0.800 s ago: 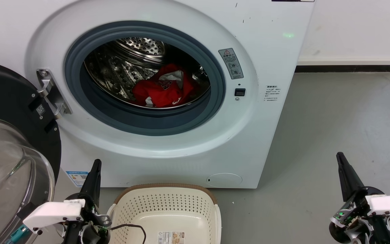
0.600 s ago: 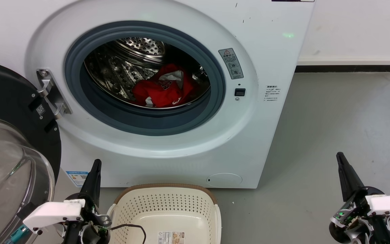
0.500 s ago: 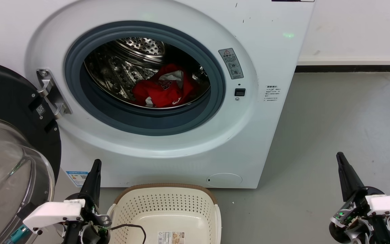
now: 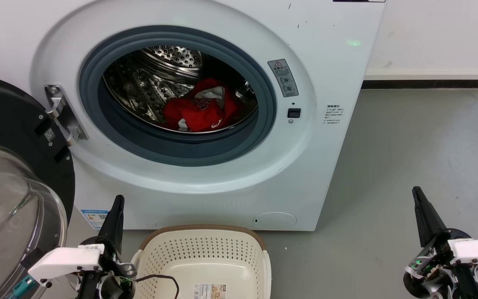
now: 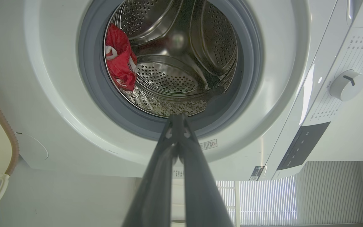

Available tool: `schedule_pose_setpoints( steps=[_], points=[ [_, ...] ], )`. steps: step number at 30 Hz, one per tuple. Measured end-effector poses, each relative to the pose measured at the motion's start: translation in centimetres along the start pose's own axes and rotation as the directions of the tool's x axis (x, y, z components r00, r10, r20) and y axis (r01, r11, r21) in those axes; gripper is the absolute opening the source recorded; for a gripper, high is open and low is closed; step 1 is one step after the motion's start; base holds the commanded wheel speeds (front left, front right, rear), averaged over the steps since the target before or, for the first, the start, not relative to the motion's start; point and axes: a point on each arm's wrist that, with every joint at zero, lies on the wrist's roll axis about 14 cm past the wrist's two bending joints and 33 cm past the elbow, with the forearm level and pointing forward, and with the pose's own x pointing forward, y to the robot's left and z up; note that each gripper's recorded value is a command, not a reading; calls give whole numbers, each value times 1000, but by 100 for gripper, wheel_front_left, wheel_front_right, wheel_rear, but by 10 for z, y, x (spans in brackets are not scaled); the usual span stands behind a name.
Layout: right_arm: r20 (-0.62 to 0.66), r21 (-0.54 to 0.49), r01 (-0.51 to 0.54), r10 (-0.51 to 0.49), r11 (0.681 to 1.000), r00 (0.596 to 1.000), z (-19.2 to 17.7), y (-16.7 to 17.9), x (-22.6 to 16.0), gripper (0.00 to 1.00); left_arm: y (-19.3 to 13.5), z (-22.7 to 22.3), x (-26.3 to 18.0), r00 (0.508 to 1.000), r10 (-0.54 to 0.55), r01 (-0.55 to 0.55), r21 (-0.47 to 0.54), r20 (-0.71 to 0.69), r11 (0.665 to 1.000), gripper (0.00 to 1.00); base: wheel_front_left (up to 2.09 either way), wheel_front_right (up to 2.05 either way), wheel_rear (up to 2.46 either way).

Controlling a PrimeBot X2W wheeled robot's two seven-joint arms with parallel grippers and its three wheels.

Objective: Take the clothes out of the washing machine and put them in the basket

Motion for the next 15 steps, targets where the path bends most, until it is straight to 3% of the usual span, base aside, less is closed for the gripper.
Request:
schedule_pose_setpoints(
  steps=[7, 8, 15],
  points=[
    [-1, 0, 0, 0, 1000, 1000, 0, 0, 0, 0, 0, 0, 0, 1000, 0, 0, 0, 0, 1000, 0, 0, 0, 0],
    [-1, 1, 8, -8, 1000, 1000, 0, -3, -1, 100, 3, 0, -1, 1000, 8, -8, -1, -1, 1000, 100, 0, 0, 0],
    [16, -8, 44, -44, 999, 999, 0, -15, -7, 100, 16, -6, -6, 999, 49, -49, 2, -1, 999, 100, 0, 0, 0]
  ],
)
